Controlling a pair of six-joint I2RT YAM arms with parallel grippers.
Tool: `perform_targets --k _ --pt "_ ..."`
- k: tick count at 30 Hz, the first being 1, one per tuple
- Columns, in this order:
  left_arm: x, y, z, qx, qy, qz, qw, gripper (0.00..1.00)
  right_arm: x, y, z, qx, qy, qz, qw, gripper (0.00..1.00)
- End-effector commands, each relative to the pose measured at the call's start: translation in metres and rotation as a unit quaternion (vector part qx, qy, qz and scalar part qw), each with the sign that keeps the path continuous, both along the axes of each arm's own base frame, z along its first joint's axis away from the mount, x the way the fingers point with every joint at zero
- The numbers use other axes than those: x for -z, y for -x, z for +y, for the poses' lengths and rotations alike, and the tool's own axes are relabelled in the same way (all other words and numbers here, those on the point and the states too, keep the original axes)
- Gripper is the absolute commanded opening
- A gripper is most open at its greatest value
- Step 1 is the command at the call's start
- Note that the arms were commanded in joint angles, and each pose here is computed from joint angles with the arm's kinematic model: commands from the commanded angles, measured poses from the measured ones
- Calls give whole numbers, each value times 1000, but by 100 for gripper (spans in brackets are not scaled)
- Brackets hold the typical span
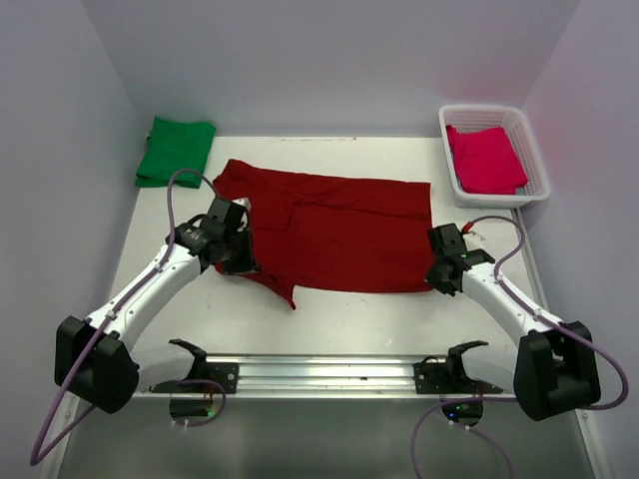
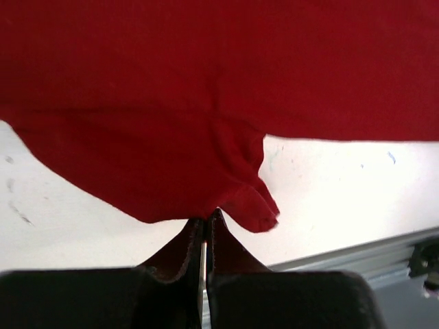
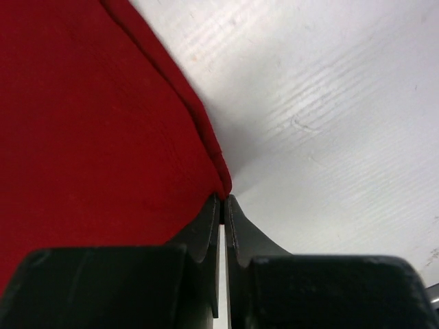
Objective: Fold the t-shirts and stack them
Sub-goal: Grap the side of the flattened tshirt closest away from the robot with both arms
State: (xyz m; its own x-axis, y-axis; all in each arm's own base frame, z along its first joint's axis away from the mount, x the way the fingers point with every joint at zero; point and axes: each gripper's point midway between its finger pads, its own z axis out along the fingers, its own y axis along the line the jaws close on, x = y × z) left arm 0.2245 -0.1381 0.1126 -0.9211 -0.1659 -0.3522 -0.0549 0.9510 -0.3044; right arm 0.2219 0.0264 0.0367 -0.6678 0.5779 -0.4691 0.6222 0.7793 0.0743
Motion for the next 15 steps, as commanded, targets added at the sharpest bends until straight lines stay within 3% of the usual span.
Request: perform_targets --k 1,7,15 --pt "-27 -37 18 -27 -34 -88 995 0 -36 -27 -14 -1 51 -41 998 0" --pt "-16 -77 48 -83 -32 -115 989 0 -55 -69 -18 -11 90 -51 995 0" --pt "-14 -137 76 -127 -93 -159 975 0 -48 -132 -18 -23 120 -35 992 0"
